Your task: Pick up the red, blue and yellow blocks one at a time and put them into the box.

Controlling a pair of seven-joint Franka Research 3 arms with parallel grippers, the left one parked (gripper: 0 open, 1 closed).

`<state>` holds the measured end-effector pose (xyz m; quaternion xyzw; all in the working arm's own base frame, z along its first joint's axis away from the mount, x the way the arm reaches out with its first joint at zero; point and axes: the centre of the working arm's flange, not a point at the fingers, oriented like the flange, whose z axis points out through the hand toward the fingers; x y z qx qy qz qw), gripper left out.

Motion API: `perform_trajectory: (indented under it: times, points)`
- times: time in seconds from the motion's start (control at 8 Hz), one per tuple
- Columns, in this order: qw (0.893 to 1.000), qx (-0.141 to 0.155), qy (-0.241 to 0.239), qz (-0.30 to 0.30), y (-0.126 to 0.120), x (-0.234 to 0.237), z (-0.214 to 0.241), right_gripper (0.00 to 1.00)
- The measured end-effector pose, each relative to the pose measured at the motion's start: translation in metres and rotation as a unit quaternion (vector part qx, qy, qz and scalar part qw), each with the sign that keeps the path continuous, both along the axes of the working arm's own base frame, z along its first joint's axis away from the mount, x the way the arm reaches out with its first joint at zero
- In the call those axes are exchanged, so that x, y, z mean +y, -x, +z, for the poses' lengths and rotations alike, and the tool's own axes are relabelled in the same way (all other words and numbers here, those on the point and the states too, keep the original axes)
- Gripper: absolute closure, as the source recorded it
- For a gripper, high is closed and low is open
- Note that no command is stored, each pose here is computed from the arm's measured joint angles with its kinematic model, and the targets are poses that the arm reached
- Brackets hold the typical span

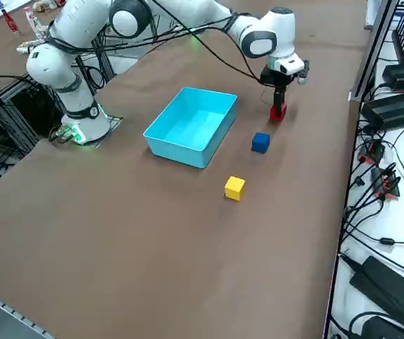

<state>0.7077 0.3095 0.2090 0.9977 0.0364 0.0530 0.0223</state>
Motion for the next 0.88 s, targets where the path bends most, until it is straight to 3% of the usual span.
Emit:
perform_trajectory:
  times: [0.12, 0.38, 0.88]
  points:
    - [1.000, 0.001, 0.000, -0.003, 0.000, -0.001, -0.002, 0.03]
    - [0.999, 0.004, -0.015, -0.052, 0.000, -0.001, -0.002, 0.30]
    - [0.993, 0.006, -0.026, -0.114, -0.003, -0.003, 0.026, 0.30]
